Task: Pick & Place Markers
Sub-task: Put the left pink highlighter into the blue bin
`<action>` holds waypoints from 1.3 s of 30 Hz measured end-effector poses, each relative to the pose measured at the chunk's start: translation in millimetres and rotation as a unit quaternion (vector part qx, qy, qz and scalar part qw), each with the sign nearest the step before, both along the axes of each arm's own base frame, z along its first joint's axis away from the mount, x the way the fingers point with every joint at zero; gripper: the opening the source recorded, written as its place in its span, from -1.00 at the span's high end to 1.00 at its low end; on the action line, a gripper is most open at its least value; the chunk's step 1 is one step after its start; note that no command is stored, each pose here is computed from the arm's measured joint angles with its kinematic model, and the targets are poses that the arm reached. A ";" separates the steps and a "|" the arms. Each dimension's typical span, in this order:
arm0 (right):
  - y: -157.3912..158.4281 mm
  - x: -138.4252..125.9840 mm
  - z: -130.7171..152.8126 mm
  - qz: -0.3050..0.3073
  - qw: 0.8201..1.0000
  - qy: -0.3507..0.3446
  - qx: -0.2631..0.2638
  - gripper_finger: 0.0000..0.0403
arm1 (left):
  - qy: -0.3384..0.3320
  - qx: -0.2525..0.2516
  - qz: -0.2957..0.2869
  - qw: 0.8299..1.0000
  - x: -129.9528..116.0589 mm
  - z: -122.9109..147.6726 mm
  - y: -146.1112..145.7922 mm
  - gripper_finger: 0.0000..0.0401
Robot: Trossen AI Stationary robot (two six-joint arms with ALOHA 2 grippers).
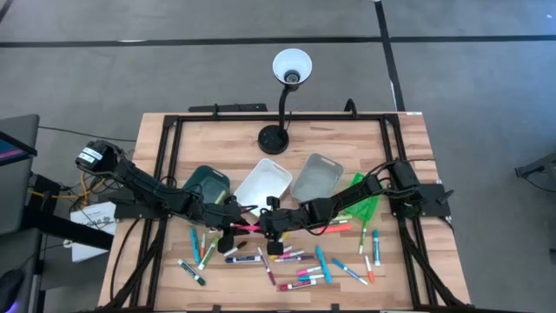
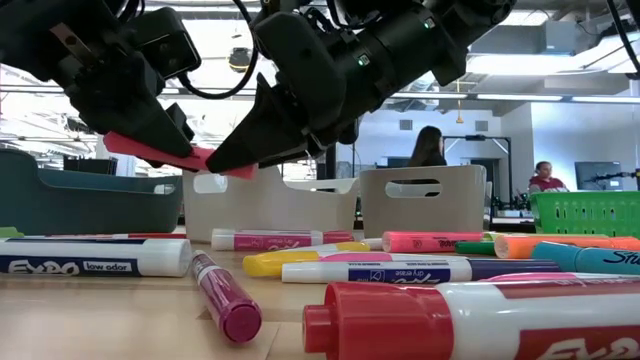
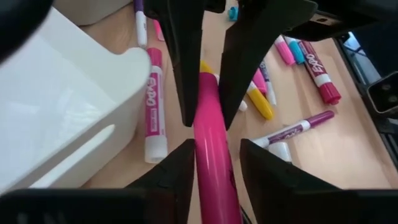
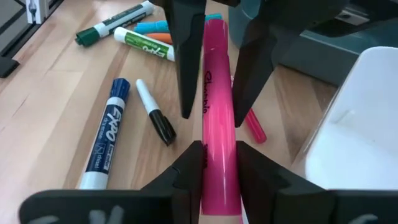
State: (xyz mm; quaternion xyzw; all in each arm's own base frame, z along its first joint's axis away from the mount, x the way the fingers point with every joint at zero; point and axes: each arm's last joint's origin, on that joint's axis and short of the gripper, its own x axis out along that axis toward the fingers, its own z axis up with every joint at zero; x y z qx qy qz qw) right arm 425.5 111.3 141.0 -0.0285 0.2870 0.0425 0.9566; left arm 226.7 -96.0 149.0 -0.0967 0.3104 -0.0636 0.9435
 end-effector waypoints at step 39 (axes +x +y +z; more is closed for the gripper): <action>-6.7 -60.8 102.9 -0.064 0.990 0.037 -0.123 0.08 | -0.019 0.088 0.278 0.956 -71.5 54.3 47.9 0.64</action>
